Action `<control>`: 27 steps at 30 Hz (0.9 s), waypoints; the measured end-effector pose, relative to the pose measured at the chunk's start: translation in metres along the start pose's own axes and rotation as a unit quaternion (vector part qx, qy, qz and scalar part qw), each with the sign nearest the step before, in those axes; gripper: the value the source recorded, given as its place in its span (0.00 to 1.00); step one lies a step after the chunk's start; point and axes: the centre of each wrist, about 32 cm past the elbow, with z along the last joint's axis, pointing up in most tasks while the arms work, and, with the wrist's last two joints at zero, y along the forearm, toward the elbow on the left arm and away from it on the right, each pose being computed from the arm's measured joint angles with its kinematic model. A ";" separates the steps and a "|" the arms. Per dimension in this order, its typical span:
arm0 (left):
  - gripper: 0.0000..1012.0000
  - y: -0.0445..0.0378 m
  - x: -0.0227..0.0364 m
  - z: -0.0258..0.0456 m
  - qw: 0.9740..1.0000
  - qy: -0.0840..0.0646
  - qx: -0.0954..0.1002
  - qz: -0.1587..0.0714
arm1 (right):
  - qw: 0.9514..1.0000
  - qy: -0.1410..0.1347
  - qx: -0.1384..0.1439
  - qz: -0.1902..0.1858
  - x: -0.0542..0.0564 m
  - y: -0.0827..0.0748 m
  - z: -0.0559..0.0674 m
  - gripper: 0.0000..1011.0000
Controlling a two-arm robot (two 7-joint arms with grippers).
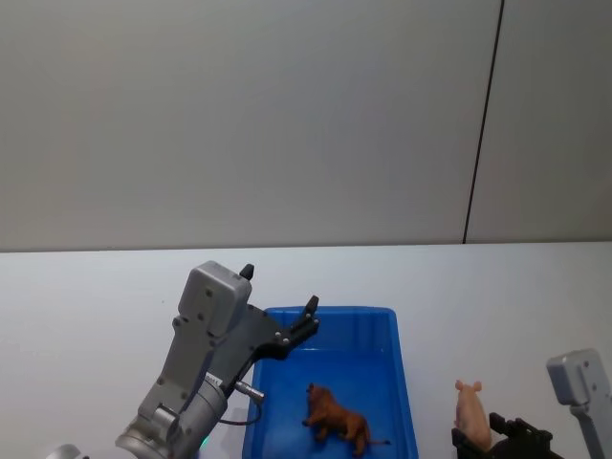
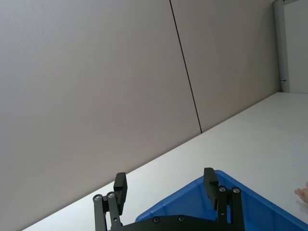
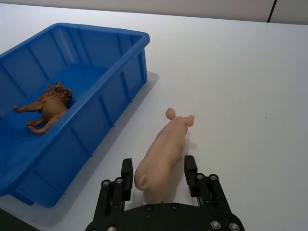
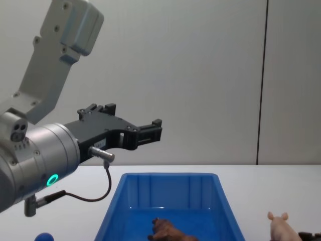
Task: Pick up the two dolls from the table and place them into the box.
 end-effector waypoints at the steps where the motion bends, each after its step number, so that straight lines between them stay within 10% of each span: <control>1: 0.99 0.0000 0.0000 0.0000 1.000 0.000 0.000 0.000 | 1.000 0.000 0.000 0.000 0.000 0.000 0.000 0.67; 10: 0.99 0.0000 0.0000 0.0000 1.000 0.000 0.000 0.000 | 1.000 -0.001 0.007 -0.006 -0.001 0.002 0.000 0.38; 27: 0.99 0.0000 0.0000 0.0000 1.000 0.000 0.000 0.000 | 0.996 -0.032 0.084 0.000 -0.006 0.000 0.032 0.37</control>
